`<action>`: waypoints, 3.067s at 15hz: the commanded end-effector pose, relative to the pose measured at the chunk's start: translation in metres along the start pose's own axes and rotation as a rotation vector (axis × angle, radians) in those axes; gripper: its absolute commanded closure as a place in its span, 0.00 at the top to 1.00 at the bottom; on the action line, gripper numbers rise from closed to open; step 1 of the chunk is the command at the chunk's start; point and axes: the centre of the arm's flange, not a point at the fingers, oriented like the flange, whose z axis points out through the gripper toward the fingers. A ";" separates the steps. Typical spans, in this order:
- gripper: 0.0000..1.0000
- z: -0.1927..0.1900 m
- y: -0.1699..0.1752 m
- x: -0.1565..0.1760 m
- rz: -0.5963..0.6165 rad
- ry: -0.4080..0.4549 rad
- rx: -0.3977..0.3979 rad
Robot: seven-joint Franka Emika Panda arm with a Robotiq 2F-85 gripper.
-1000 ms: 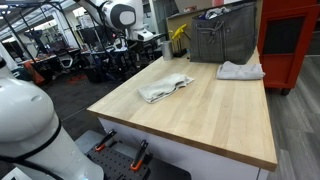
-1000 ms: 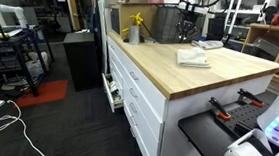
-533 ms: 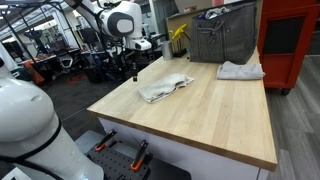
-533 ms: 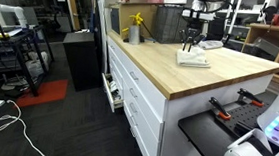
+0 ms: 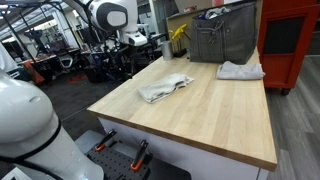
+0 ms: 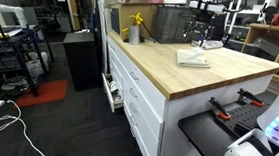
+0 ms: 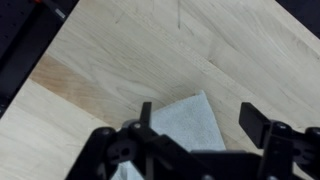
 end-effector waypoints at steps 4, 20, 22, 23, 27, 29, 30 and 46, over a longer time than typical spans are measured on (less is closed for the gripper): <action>1.00 0.019 0.016 -0.013 0.248 0.007 -0.046; 1.00 0.088 0.024 0.027 0.535 0.068 -0.060; 1.00 0.086 0.023 0.029 0.533 0.068 -0.055; 1.00 0.086 0.023 0.029 0.533 0.069 -0.053; 1.00 0.089 0.020 0.033 0.570 0.072 -0.042; 1.00 0.089 0.023 0.034 0.606 0.097 -0.028; 1.00 0.089 0.025 0.034 0.625 0.112 -0.019; 0.74 0.116 0.049 0.038 0.782 0.218 0.051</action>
